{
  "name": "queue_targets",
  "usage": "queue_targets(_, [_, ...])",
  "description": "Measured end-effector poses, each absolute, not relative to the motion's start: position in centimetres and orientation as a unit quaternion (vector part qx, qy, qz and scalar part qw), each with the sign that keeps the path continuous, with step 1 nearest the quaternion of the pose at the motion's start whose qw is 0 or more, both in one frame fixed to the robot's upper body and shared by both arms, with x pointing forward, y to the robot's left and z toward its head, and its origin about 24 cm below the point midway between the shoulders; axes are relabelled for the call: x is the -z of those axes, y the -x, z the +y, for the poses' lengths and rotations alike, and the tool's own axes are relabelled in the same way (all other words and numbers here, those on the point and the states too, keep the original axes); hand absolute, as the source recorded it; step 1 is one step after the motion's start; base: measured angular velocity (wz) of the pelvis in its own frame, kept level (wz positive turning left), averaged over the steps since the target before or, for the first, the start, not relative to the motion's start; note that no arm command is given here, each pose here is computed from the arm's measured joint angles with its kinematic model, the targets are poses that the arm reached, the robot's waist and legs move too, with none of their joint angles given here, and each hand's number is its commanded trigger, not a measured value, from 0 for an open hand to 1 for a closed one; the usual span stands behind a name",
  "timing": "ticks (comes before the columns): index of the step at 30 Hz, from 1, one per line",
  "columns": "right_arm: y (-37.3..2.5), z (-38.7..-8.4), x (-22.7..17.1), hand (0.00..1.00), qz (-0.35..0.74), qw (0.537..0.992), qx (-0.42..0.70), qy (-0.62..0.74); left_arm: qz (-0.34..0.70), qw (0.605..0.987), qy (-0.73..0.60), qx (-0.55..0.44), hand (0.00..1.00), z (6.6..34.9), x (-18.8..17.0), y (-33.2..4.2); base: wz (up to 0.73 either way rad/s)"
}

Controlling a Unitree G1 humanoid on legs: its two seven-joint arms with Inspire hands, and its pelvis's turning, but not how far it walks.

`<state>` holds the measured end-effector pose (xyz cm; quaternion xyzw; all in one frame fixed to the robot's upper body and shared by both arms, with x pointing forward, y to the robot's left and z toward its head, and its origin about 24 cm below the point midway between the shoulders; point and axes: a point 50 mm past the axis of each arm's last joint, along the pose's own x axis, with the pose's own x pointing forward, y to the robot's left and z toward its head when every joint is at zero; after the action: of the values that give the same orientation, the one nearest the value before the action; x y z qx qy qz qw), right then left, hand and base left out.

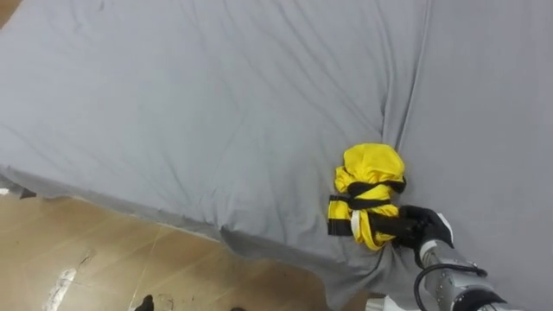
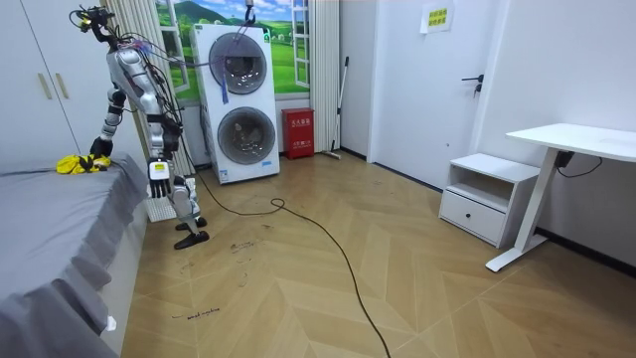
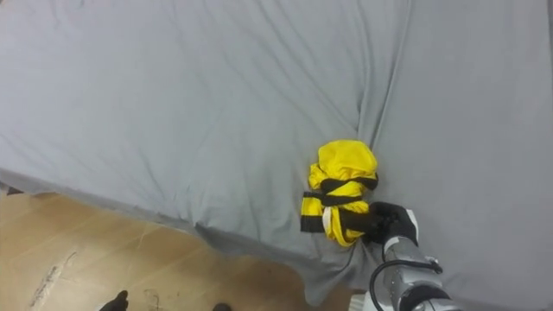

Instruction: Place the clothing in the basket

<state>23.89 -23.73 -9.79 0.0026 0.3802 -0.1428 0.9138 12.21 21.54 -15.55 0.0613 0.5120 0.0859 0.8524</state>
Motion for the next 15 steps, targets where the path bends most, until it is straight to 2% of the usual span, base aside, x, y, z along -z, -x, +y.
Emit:
queue_targets(8, [-23.5,-23.8,10.0,1.0,0.385,0.911,0.15,-0.014,0.512,0.852,-0.062,-0.093,0.0,21.9,15.5,-12.1,0.01])
queue_targets(15, [-21.9,-24.4,10.8,1.0,0.38,0.896,0.184,-0.135,0.523,0.842,-0.06,-0.113,0.0,22.7,15.7,-11.0,0.0])
